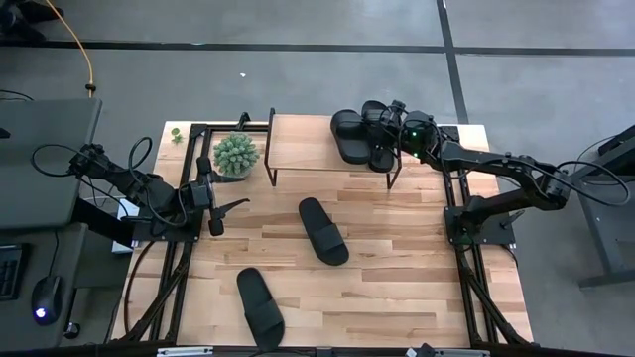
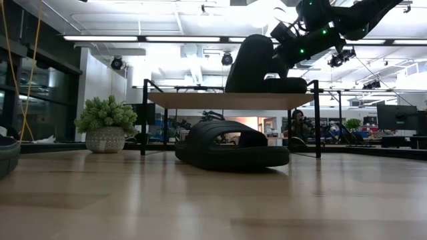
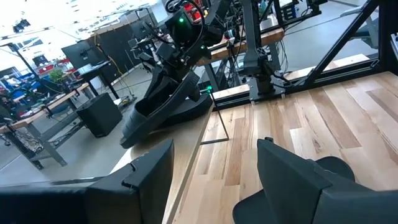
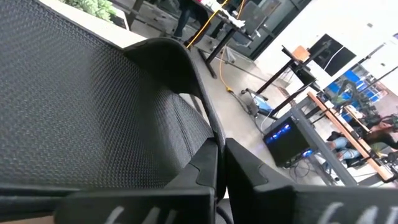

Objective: Pick and place slides into the shelf
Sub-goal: Put the black slide on the shelf

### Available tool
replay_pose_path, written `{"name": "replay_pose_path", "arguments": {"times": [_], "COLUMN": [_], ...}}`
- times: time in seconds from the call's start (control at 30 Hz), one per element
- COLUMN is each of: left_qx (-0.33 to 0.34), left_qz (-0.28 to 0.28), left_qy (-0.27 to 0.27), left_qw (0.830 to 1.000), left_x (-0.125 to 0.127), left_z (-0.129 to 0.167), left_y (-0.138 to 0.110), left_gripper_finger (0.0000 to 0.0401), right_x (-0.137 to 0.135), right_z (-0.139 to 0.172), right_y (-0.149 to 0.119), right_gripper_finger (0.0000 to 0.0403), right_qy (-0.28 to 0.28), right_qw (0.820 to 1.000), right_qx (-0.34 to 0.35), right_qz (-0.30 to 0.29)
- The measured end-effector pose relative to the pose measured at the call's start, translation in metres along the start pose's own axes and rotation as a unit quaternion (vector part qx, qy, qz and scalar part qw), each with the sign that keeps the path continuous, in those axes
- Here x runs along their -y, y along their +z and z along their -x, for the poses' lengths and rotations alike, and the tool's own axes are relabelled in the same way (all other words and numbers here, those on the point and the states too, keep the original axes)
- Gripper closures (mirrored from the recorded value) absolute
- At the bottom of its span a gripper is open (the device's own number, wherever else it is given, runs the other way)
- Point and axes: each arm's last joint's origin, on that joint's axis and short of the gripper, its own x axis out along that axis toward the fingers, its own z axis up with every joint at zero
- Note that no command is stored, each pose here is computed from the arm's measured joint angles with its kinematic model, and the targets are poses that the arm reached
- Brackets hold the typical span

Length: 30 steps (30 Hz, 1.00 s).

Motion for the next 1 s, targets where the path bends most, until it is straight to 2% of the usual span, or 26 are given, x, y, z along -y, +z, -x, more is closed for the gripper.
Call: {"name": "replay_pose_path", "arguments": {"times": [0.37,0.73,1.0], "left_qx": [0.000,0.000,0.000], "left_qz": [0.000,0.000,0.000], "left_qy": [0.000,0.000,0.000], "left_qw": [1.000,1.000,1.000], "left_x": [0.000,0.000,0.000], "left_z": [0.000,0.000,0.000], "left_y": [0.000,0.000,0.000], "left_gripper_finger": [0.0190,0.0190,0.0190], "right_x": [0.001,-0.012,-0.010], "right_z": [-0.002,-0.025,-0.021], "right_y": [-0.001,-0.015,-0.014], "right_gripper_finger": [0.0403,0.0403,0.0403], "right_qy": [-0.004,0.011,0.007], "right_qw": [1.000,0.999,1.000], "right_qx": [-0.002,-0.022,-0.022], "right_qz": [0.016,0.021,0.015]}}
